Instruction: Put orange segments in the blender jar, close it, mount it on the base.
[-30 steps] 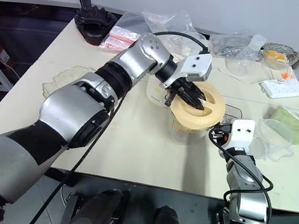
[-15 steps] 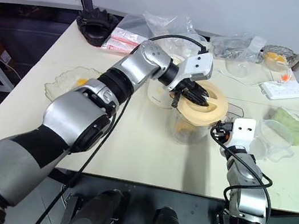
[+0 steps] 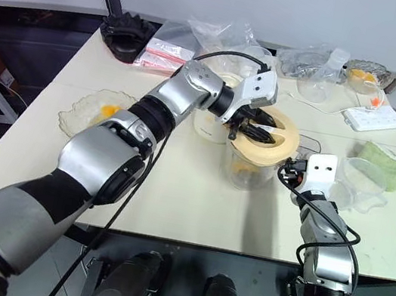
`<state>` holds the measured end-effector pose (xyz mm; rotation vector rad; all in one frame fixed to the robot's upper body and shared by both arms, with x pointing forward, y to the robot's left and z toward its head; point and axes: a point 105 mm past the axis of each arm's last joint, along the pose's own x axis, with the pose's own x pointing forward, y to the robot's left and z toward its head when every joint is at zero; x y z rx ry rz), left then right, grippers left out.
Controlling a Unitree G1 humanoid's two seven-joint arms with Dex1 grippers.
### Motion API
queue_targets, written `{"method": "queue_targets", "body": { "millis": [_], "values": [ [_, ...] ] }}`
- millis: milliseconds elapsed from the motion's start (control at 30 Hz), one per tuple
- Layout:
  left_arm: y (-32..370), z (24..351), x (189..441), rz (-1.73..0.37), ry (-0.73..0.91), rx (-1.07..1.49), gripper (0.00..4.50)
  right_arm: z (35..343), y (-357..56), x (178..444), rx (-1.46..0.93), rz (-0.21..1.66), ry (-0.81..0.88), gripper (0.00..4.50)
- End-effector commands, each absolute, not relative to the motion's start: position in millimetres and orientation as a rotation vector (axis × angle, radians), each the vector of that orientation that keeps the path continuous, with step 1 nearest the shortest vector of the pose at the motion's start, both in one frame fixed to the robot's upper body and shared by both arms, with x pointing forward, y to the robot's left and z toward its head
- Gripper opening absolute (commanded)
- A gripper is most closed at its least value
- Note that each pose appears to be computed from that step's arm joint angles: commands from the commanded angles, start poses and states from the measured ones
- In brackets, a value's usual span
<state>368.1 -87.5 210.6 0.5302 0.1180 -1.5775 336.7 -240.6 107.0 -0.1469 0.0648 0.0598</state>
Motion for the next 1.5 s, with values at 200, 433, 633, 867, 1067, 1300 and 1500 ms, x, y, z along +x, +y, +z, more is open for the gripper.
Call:
{"method": "queue_targets", "body": {
  "millis": [200, 433, 633, 867, 1067, 1300, 1500],
  "values": [
    [-85.2, 266.6, 361.7, -1.639, -0.013, 0.39, 4.0, 123.8, -243.0, 340.6, -0.208, 0.056, -0.002, 0.93],
    [-54.7, 375.2, 359.1, -1.519, -0.333, 0.22, 4.0, 125.7, -245.5, 344.3, -0.213, 0.052, 0.003, 0.93],
    [7.7, 347.0, 382.9, -1.295, -0.282, 0.313, 4.0, 172.1, -246.6, 350.6, -0.208, 0.025, -0.091, 0.93],
    [91.5, 259.8, 372.2, -1.078, -0.072, 0.402, 4.0, 284.1, -253.3, 366.1, -0.252, -0.019, -0.265, 0.93],
    [115.0, 225.7, 344.6, -0.88, -0.075, 0.335, 4.0, 372.9, -241.6, 394.3, -0.189, 0.006, -0.389, 0.93],
    [142.7, 204.9, 338.0, -0.612, -0.065, 0.276, 4.0, 392.6, -176.2, 437.8, -0.061, 0.224, -0.376, 0.93],
    [148.1, 201.6, 329.8, -0.582, -0.051, 0.28, 4.0, 375.8, -137.9, 457.8, -0.027, 0.349, -0.329, 0.93]
  ]
}}
